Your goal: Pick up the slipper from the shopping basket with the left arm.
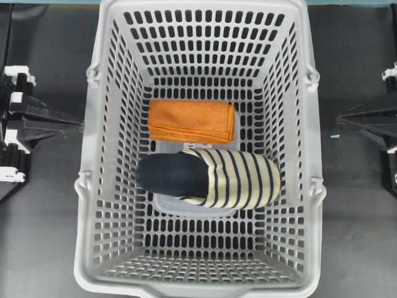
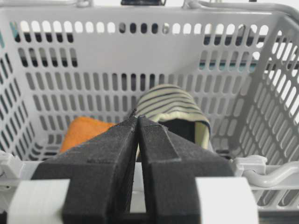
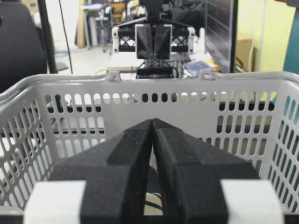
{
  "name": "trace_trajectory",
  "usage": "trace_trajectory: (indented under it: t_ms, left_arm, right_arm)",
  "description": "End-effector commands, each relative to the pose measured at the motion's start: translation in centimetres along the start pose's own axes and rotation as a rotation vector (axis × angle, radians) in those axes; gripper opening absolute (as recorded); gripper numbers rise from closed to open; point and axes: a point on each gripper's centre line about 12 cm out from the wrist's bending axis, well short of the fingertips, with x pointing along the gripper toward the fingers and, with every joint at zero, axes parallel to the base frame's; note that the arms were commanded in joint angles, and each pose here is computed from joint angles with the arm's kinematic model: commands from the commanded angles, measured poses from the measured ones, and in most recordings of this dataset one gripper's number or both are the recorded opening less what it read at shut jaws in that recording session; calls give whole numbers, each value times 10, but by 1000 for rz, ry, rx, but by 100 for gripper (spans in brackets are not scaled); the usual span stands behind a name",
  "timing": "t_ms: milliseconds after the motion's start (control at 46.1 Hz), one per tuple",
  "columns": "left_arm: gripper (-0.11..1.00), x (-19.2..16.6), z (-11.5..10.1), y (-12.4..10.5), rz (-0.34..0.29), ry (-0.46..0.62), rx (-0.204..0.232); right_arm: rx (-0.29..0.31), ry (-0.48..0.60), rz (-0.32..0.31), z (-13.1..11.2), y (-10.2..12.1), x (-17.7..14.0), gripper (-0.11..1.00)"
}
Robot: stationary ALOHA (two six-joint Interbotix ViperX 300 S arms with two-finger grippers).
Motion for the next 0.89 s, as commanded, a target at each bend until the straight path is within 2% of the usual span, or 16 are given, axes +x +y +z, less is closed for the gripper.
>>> trace_trajectory:
  t_ms: [0,87,304,520,867]
  left_arm:
    - [6,10,29,-4,-22,-11,19]
    - [0,18,45,-4,-19,49,5]
    - [0,54,71,-9,-33,279,3]
    - [0,110,66,-24,-68,513,16]
    - [0,193,38,-40,-78,831,46]
  right_arm:
    - [9,-6,3,3,1,3,0]
    - [18,5,1,0,1,2,0]
    - [20,25,6,-2,1,1,0]
    - [20,35,6,-3,1,1,0]
    - [46,48,7,-4,2,0,0]
